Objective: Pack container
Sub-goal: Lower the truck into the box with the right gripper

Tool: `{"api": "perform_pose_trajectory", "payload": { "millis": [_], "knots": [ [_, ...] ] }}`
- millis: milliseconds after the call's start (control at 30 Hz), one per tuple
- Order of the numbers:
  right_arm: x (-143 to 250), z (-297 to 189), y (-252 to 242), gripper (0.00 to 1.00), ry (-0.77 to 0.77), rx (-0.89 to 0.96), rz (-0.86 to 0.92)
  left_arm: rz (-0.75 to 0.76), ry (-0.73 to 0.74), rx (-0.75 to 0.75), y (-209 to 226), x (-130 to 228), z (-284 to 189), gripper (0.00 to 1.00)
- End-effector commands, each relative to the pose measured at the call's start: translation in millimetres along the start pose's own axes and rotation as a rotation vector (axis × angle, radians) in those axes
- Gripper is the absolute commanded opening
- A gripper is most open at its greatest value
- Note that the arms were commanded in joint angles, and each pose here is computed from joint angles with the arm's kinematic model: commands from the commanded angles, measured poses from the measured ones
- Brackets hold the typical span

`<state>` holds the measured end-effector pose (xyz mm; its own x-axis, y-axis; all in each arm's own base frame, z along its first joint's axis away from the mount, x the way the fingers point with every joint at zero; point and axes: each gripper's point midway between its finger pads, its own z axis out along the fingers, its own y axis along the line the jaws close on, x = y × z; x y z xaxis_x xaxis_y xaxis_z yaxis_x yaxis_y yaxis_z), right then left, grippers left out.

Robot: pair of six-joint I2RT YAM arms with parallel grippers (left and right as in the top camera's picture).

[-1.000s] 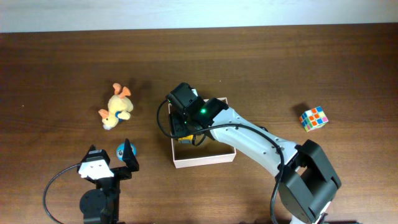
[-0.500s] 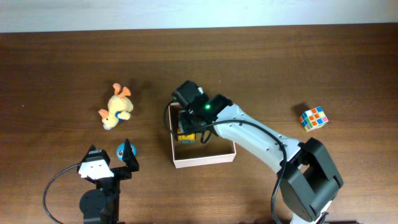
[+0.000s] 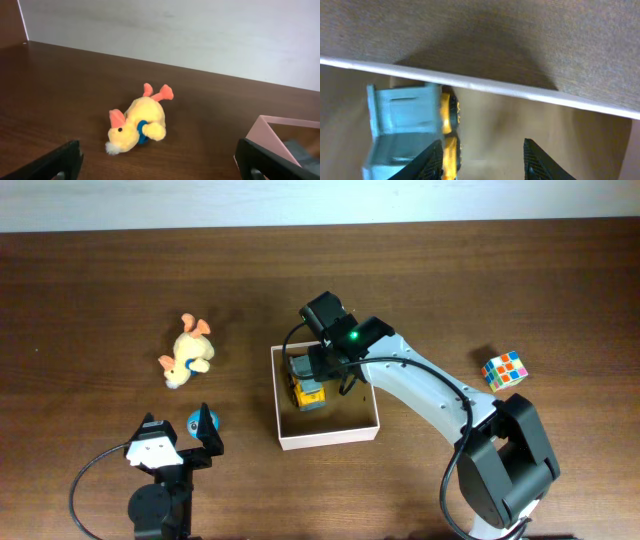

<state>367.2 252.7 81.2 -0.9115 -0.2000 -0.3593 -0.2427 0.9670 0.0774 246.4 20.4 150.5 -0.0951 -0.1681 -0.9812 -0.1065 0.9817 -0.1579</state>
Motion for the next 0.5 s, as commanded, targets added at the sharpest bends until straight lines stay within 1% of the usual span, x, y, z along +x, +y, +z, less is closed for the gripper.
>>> {"api": "perform_pose_trajectory", "payload": {
  "millis": [0, 300, 467],
  "knots": [
    [-4.3, -1.2, -3.4, 0.47, -0.02, 0.017, -0.008, -0.005, 0.0, 0.008, -0.7, 1.4, 0.0, 0.99],
    [-0.9, 2.3, -4.3, 0.47, -0.006, 0.021, -0.013, -0.005, 0.001, 0.008, -0.8, 1.5, 0.0, 0.99],
    [14.0, 24.0, -9.2, 0.47, 0.046, 0.044, -0.017, -0.005, 0.0, 0.008, -0.7, 1.4, 0.0, 0.99]
  ]
}}
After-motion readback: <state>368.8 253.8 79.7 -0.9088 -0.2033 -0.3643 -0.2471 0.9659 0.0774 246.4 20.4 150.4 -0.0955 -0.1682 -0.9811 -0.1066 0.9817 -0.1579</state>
